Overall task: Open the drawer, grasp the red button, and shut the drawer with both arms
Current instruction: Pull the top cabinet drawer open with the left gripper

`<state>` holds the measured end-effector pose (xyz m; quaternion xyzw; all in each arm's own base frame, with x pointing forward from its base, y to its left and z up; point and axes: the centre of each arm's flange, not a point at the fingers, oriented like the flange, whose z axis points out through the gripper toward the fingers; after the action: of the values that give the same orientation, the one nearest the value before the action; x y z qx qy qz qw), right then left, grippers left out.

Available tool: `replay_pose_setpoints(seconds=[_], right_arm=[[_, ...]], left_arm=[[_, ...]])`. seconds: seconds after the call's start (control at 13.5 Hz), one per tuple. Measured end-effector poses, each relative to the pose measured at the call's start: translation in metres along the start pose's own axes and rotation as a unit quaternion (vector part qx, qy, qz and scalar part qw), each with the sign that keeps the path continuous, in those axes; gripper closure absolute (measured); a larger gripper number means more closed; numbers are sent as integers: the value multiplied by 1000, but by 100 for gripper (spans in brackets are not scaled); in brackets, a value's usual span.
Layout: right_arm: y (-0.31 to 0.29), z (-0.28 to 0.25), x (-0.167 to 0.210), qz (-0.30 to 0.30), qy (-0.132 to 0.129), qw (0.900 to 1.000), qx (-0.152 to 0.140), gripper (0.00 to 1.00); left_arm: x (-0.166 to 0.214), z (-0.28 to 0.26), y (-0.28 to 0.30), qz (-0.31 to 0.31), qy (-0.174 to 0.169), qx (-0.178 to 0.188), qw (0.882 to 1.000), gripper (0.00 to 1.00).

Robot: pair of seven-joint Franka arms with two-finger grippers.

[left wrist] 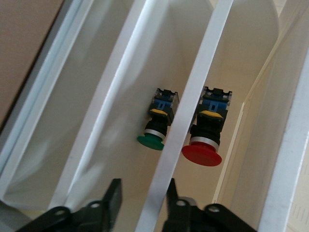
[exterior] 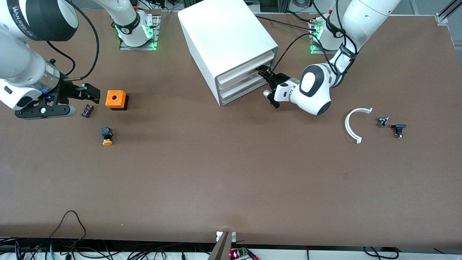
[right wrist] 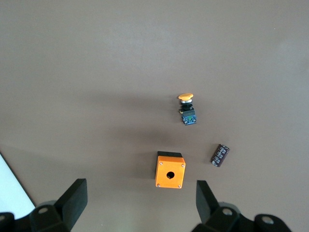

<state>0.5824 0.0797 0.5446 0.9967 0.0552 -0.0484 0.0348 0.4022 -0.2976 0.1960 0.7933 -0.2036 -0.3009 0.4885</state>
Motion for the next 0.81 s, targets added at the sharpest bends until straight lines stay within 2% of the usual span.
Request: replay_pose_setpoints(seconds=[0.15, 0.37, 0.52, 0.67, 0.81], right_arm=[[-4, 0, 0, 1, -1, 1000, 17, 0], [-12, 7, 4, 0, -7, 999, 42, 0], [-30, 15, 10, -13, -6, 999, 42, 0], [-57, 22, 16, -33, -2, 999, 38, 0], [-75, 29, 21, -47, 0, 998, 35, 0]], left_arm=[[0, -1, 5, 4, 2, -6, 1000, 80], [0, -11, 6, 6, 15, -6, 1000, 84], [1, -48, -4, 1, 57, 3, 998, 84], [-1, -103, -14, -2, 121, 23, 992, 86], [-4, -140, -19, 0, 167, 40, 985, 87]])
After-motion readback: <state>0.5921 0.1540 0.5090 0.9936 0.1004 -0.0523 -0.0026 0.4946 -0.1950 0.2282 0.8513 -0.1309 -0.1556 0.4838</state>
